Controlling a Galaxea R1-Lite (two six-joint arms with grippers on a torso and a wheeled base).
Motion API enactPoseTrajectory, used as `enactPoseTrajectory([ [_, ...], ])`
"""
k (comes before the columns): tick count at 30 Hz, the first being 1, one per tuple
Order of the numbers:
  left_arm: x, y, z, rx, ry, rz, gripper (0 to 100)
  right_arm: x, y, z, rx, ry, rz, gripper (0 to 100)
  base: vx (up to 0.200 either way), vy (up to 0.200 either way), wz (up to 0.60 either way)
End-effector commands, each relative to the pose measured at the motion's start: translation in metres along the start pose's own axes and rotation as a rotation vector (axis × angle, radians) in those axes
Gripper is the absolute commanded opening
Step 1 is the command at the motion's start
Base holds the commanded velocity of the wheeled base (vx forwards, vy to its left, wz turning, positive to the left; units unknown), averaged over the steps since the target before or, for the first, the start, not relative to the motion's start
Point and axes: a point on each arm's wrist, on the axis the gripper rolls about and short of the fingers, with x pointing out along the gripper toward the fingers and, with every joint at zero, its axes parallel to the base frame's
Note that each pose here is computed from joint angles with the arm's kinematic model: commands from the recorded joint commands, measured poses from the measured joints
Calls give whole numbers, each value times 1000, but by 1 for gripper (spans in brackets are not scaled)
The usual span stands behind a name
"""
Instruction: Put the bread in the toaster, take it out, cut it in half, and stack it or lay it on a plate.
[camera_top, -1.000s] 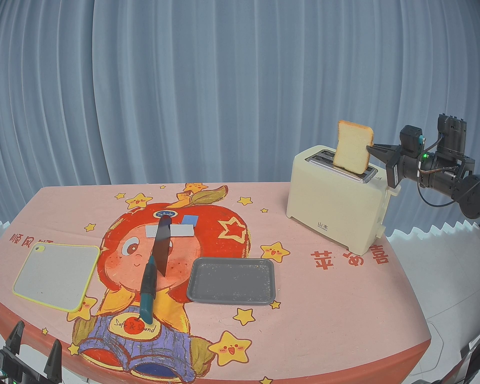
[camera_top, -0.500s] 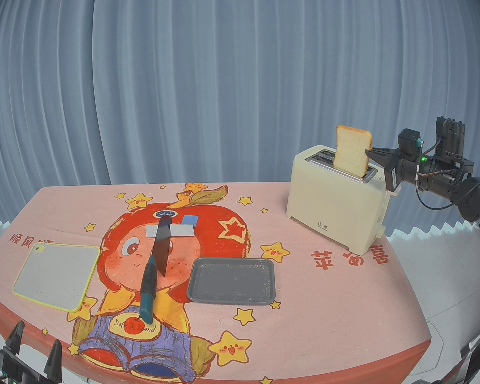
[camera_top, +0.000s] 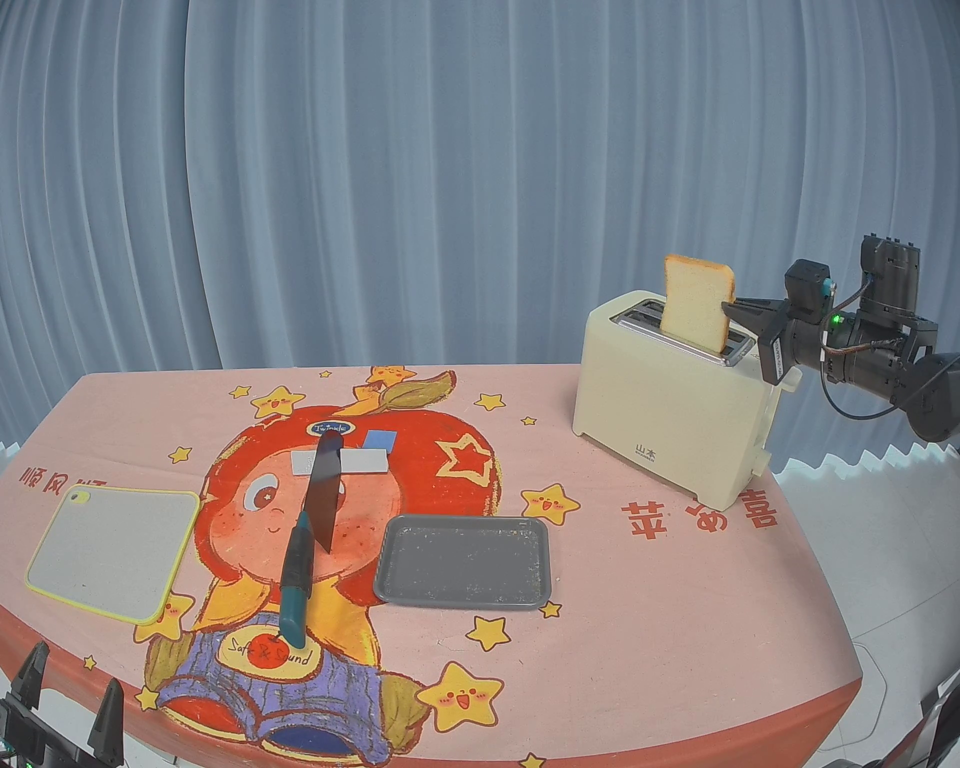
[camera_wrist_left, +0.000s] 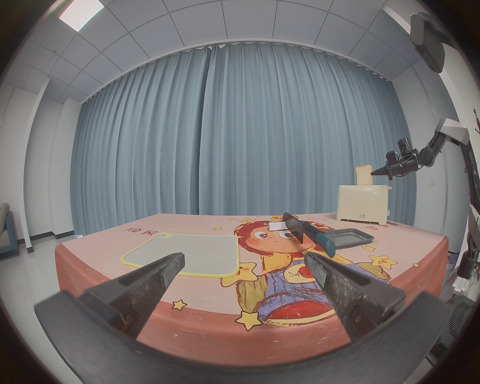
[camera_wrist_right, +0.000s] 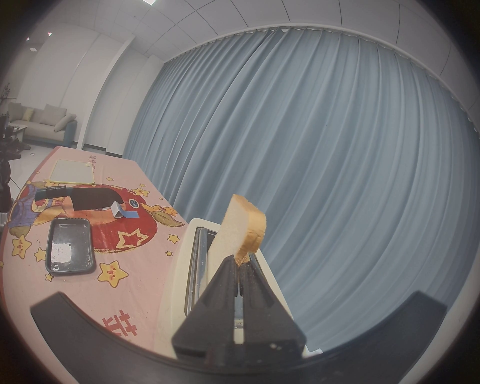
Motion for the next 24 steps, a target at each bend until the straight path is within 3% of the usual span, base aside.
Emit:
enactPoseTrajectory([
  [1, 1, 0, -5, 0, 19, 0, 100, 6, 2, -3, 2, 6, 10, 0, 0, 0, 0],
  [17, 1, 0, -5, 0, 19, 0, 100, 16, 3, -10, 7, 6, 10, 0, 0, 0, 0],
  [18, 1, 0, -5, 0, 19, 0, 100, 16, 3, -10, 7, 5, 12, 100, 0, 0, 0],
  [24, 1, 0, -5, 0, 19, 0, 100, 16, 4, -11, 14, 9, 17, 100, 0, 0, 0],
])
